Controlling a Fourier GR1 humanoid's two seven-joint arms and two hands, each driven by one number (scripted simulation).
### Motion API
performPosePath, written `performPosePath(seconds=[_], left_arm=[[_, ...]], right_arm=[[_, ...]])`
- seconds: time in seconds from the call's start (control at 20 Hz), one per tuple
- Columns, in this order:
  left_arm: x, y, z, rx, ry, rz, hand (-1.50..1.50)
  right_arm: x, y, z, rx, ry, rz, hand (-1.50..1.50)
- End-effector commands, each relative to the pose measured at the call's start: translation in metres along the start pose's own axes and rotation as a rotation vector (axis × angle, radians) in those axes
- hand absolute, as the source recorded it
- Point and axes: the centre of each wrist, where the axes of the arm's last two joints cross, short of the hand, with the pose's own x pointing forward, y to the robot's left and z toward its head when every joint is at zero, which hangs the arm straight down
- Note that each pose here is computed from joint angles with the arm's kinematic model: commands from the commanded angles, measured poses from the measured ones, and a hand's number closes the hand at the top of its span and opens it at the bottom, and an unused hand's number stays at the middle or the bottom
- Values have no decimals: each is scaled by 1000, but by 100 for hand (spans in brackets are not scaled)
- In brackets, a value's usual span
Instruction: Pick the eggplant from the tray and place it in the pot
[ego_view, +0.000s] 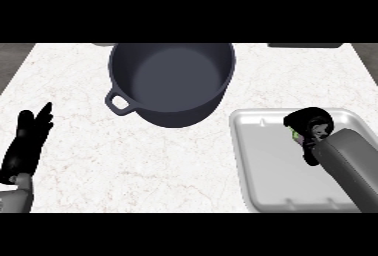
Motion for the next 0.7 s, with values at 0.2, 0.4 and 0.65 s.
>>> performPosePath(seconds=[0.2,0.4,0.65], left_arm=[[12,-12,-4,-3,1,-10,0],[-23,2,-1,15,50,10,0],[-26,17,5,73,78,-7,0]], right_arm=[[21,-5,-6,-98,-24,34,150],[12,-22,22,-319,121,-159,150],[18,-29,45,-585,301,-585,150]])
